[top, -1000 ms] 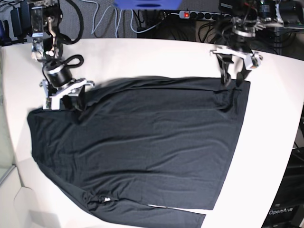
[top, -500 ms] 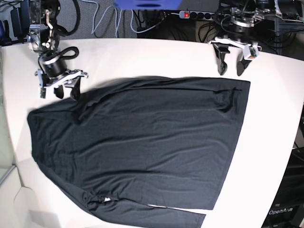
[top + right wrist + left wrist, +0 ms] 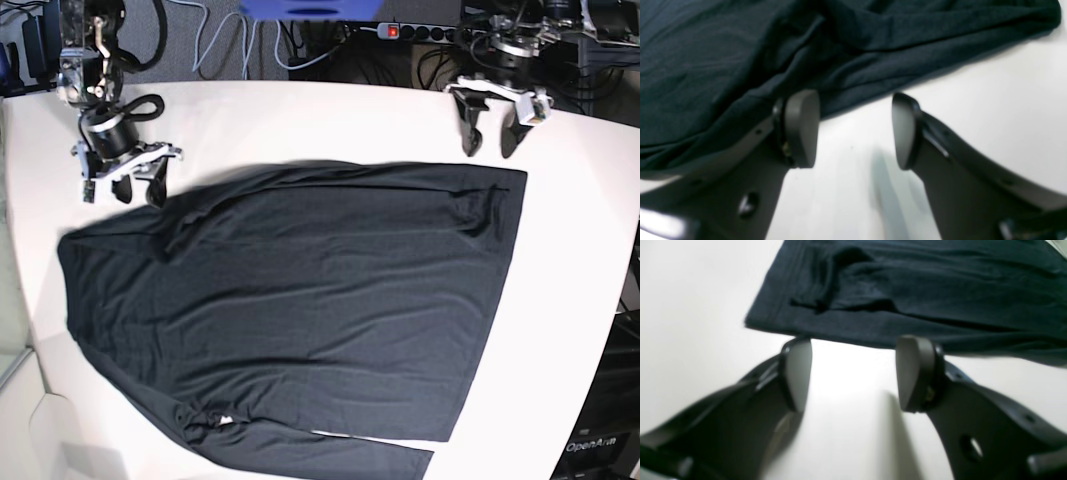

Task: Fold the T-shirt properly
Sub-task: 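Open both grippers to release the shoulder edge and raise them, then lower the left gripper onto the shirt's shoulder corner and pinch it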

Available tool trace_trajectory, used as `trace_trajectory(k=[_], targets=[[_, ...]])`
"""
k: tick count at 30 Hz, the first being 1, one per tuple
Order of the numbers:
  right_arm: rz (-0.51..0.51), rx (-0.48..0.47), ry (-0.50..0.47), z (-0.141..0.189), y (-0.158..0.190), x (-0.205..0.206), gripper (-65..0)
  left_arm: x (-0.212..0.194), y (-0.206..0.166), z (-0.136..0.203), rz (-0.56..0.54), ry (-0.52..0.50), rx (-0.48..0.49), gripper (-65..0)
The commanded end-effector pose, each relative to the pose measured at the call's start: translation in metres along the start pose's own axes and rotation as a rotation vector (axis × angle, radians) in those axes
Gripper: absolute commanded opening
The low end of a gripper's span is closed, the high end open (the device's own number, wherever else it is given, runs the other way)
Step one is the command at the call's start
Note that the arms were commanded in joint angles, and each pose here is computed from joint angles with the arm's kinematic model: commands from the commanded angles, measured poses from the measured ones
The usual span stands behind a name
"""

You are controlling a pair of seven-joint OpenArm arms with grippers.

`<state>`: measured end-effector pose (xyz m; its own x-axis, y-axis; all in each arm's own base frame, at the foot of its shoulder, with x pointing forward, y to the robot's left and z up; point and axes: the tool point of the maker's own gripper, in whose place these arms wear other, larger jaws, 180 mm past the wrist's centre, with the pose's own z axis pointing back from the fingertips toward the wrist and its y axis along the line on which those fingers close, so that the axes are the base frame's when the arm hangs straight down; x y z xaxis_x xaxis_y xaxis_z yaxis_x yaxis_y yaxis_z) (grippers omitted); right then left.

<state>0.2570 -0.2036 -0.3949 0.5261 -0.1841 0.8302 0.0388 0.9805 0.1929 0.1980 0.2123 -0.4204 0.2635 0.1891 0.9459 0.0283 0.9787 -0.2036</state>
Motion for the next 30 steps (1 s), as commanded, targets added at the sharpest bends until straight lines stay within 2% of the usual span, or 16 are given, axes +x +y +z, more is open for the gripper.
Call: trace_trajectory(k=[1, 6, 11, 16, 25, 30], targets=[[0.012, 0.004, -0.049, 0.001, -0.001, 0.015, -29.6, 0.012, 0.011, 0.003, -0.020, -0.032, -0.005, -26.8], [0.012, 0.004, -0.052, 0.000, -0.001, 0.016, -29.6, 0.016, 0.029, 0.012, -0.040, -0.018, 0.007, -26.7], [0.012, 0.005, -0.054, 0.000, -0.001, 0.017, -29.6, 0.025, 0.031, 0.011, 0.067, -0.024, -0.032, -26.7], [0.012, 0.005, -0.054, 0.000, -0.001, 0.017, -29.6, 0.035, 0.038, 0.004, 0.116, -0.034, -0.060, -26.6], [0.014, 0.004, -0.052, 0.000, -0.001, 0.016, -29.6, 0.050, 0.037, -0.011, 0.330, 0.123, -0.232, -26.6], [0.013, 0.004, -0.051, 0.001, -0.001, 0.016, -29.6, 0.039, 0.046, -0.012, 0.322, 0.249, -0.278, -26.7]])
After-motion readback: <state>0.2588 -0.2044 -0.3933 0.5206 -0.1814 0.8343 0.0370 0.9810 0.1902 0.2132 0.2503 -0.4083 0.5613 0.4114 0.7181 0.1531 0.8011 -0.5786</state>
